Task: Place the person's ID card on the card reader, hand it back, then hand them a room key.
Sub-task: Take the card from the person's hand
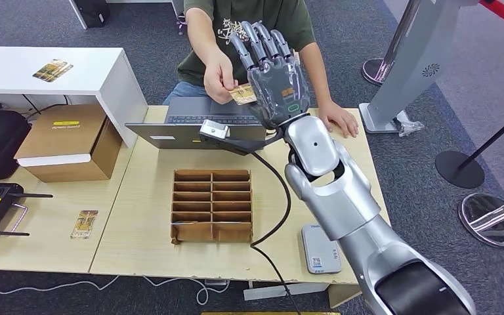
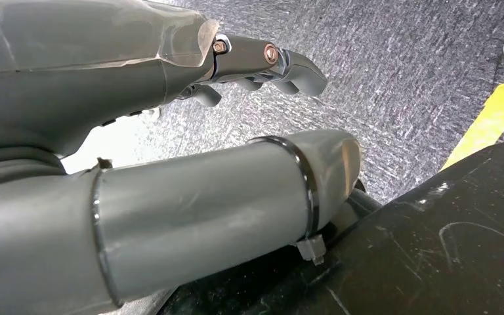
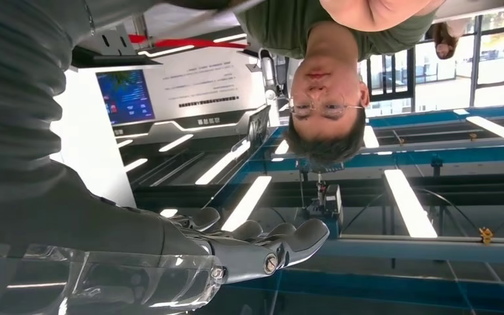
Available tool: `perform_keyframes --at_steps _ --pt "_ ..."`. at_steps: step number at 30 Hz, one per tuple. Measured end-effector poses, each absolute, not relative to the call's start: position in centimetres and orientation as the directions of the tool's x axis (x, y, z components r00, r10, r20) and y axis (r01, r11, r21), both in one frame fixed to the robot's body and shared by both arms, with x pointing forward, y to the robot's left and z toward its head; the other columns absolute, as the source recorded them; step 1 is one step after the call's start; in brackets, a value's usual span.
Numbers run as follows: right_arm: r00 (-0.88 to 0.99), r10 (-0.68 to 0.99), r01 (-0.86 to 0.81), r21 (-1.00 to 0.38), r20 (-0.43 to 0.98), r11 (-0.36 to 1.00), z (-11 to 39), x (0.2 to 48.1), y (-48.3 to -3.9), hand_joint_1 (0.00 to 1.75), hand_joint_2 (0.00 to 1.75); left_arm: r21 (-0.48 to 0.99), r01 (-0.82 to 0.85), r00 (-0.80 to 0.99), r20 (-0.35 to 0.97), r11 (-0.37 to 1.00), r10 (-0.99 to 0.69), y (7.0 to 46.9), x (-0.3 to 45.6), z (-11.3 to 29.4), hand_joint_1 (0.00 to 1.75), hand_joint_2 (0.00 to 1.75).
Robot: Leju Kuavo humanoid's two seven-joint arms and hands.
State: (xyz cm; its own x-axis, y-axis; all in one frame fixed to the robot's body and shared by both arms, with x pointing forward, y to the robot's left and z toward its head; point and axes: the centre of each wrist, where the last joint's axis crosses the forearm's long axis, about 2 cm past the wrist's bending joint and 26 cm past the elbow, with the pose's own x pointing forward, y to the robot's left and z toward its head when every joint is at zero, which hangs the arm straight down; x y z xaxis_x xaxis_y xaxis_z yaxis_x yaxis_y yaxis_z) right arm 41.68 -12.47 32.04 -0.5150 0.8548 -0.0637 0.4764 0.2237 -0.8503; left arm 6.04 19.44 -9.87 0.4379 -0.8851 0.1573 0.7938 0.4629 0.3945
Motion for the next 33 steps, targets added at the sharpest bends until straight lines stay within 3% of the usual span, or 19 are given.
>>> perform_keyframes --at_steps 2,28,31,33 --pt "-0.514 0.855 0.476 -0.851 -0.064 0.222 31.97 41.67 -12.48 1.75 1.75 0.394 0.794 0.438 0.157 0.463 -0.885 19.44 6.04 -9.87 0.0 0.0" --pt "-0.504 0.861 0.478 -0.853 -0.071 0.209 31.51 41.62 -12.66 1.75 1.75 0.387 0.796 0.442 0.156 0.466 -0.883 19.45 6.07 -9.87 0.0 0.0" --pt "-0.53 0.848 0.409 -0.875 0.005 0.26 31.4 41.73 -12.73 1.74 1.75 0.386 0.794 0.446 0.156 0.47 -0.881 19.46 6.07 -9.88 0.0 0.0" --pt "-0.554 0.819 0.283 -0.891 0.149 0.354 31.3 41.94 -12.93 1.74 1.75 0.385 0.79 0.453 0.157 0.477 -0.878 19.51 6.07 -9.88 0.0 0.0"
